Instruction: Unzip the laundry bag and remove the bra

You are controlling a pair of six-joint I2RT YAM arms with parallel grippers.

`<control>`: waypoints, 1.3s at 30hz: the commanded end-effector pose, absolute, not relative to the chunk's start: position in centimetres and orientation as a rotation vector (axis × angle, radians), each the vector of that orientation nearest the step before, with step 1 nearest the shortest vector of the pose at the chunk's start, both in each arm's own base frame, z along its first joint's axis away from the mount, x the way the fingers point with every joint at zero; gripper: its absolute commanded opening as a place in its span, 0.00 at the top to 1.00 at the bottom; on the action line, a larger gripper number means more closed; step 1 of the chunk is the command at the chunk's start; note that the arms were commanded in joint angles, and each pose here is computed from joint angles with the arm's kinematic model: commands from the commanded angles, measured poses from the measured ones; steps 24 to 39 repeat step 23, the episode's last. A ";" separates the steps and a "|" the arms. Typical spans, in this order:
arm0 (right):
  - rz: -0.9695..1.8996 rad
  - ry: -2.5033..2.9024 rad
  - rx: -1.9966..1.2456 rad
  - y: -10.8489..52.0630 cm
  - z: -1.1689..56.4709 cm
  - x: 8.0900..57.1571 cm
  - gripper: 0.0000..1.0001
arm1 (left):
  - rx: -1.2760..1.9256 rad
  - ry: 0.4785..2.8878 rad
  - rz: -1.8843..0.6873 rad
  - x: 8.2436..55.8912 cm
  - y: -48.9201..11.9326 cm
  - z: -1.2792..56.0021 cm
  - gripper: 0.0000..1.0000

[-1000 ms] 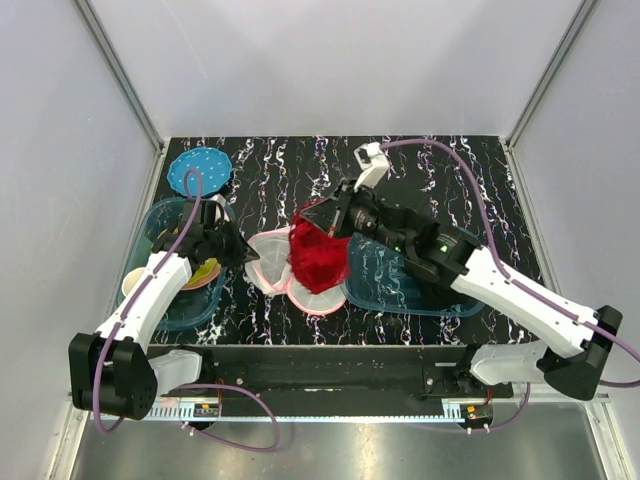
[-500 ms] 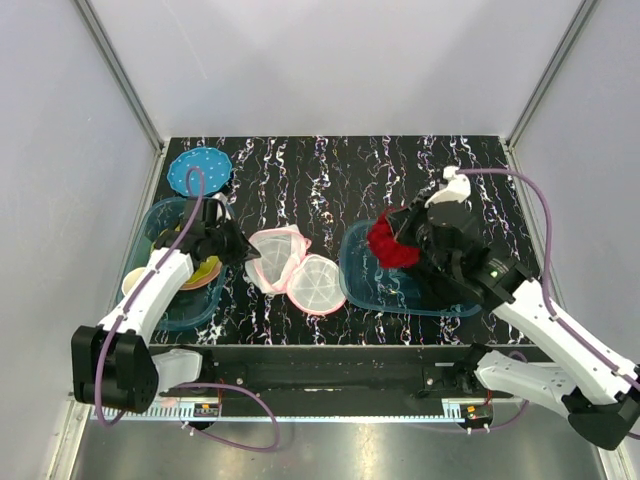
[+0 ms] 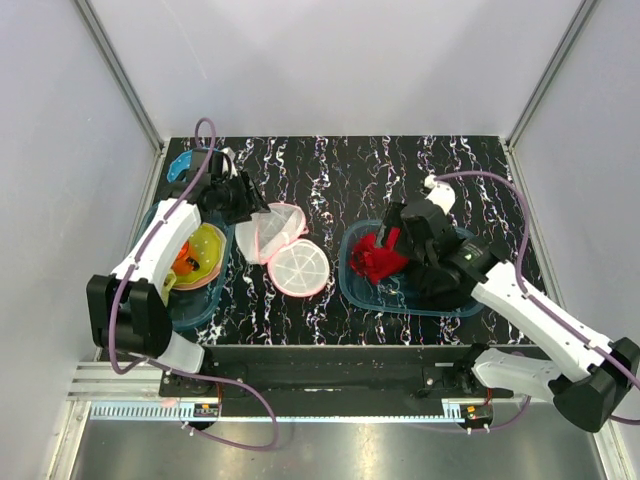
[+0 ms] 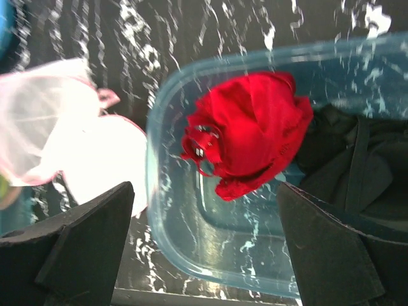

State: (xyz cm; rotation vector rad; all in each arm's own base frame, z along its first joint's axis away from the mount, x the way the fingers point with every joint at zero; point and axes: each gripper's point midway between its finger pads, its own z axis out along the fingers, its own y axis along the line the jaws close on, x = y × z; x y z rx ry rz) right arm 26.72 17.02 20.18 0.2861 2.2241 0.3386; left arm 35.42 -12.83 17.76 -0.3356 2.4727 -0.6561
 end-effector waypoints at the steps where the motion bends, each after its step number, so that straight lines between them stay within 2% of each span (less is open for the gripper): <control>1: 0.311 2.083 0.312 15.2 26.9 27.5 0.00 | -0.264 2.456 -0.576 36.4 -12.0 20.5 0.16; 2: 0.257 2.097 0.319 14.4 26.6 27.3 0.00 | -0.250 2.449 -0.552 36.3 -11.7 21.1 0.08; 4: 0.202 2.097 0.344 13.4 27.1 27.1 0.00 | -0.214 2.407 -0.508 35.3 -10.9 23.6 0.03; 9: 0.129 2.117 0.394 12.0 26.6 26.5 0.00 | -0.173 2.265 -0.452 31.0 -9.1 28.5 0.02; 19: 0.081 2.127 0.440 10.0 25.1 24.8 0.00 | -0.237 2.116 -0.340 24.6 -5.8 26.8 0.01; 23: 0.072 2.117 0.454 9.4 24.9 24.4 0.00 | -0.281 2.124 -0.294 23.9 -4.9 24.9 0.01; 39: 0.072 2.117 0.454 9.4 24.9 24.4 0.00 | -0.281 2.124 -0.294 23.9 -4.9 24.9 0.01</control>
